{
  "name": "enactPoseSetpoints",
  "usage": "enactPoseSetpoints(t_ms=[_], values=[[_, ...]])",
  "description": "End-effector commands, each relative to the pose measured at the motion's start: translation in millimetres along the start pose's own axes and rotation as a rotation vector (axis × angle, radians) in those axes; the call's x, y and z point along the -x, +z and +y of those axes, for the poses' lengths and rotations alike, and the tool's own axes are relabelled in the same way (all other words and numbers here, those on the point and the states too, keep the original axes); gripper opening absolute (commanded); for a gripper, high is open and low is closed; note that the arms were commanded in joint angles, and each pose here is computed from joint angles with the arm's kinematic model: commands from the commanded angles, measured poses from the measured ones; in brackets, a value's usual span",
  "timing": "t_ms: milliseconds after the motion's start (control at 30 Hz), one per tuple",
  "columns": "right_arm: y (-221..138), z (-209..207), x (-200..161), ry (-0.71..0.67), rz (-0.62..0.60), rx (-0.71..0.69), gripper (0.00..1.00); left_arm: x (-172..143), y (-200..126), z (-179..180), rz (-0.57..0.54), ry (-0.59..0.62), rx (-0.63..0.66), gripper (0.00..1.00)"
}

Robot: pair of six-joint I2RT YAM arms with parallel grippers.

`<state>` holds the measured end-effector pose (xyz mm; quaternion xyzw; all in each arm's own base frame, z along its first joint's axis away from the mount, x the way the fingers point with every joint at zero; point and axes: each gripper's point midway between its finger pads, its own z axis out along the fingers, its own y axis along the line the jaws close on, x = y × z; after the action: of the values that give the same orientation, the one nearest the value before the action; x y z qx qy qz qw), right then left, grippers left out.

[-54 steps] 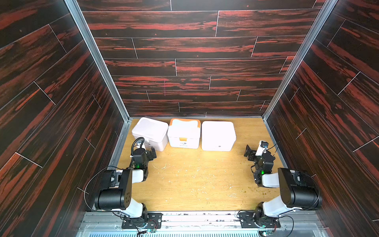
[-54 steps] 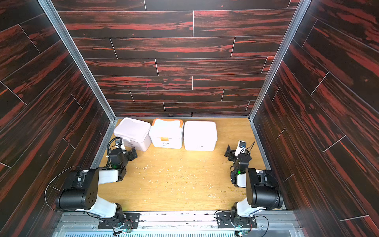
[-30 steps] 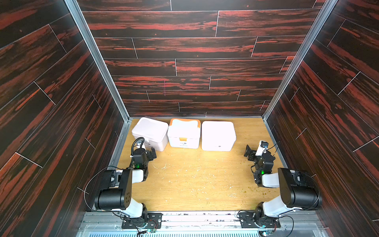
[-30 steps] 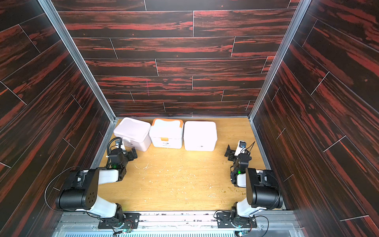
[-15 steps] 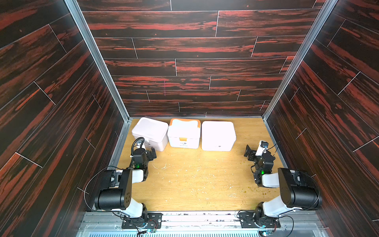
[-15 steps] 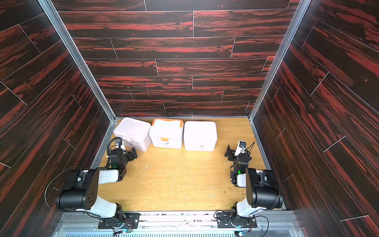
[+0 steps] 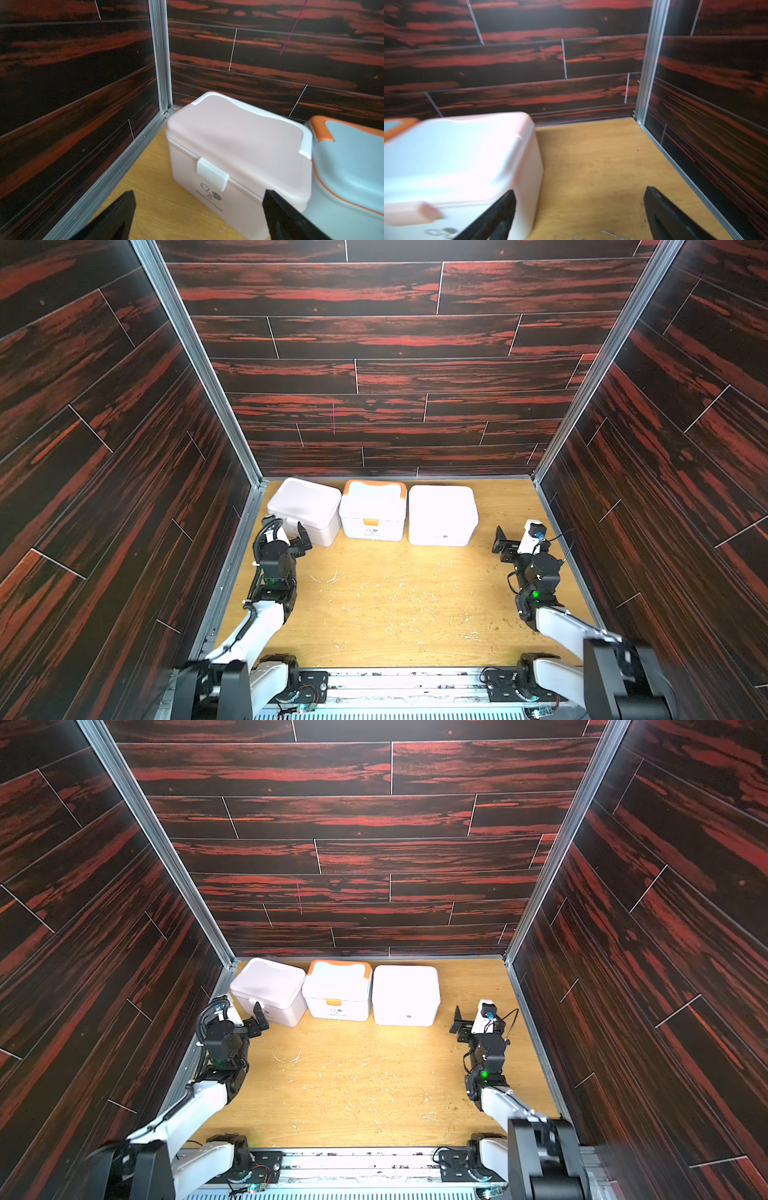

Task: Open first aid kits and take out gauze
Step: Move the first aid kit to the center of the board.

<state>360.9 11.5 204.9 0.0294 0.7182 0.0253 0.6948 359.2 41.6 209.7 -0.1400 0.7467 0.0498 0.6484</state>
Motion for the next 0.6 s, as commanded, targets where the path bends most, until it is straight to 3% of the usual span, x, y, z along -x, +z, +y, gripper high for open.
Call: enactPoseSetpoints(t_ms=[0,167,367,467,567], values=[[0.1,18.0,15.2,0.121,0.08,0.069,0.99,18.4,-9.0,-15.5,0.008,-0.099,-0.078,1.0],[11.2,49.5,37.0,0.251,0.217,0.203,0.99,45.0,-22.4,-43.4,0.045,-0.236,-0.222,1.0],[51.6,76.6,47.0,0.385,0.396,0.293,0.99,42.5,-29.5,-55.9,0.147,-0.216,-0.277,1.0],[73.6,90.6,58.5,0.452,0.439,0.398,0.99,41.5,-32.4,-62.5,0.155,-0.201,-0.32,1.0],[100.9,97.2,63.0,0.457,0.485,0.42,0.94,40.1,-33.5,-69.1,0.149,-0.213,-0.363,1.0]])
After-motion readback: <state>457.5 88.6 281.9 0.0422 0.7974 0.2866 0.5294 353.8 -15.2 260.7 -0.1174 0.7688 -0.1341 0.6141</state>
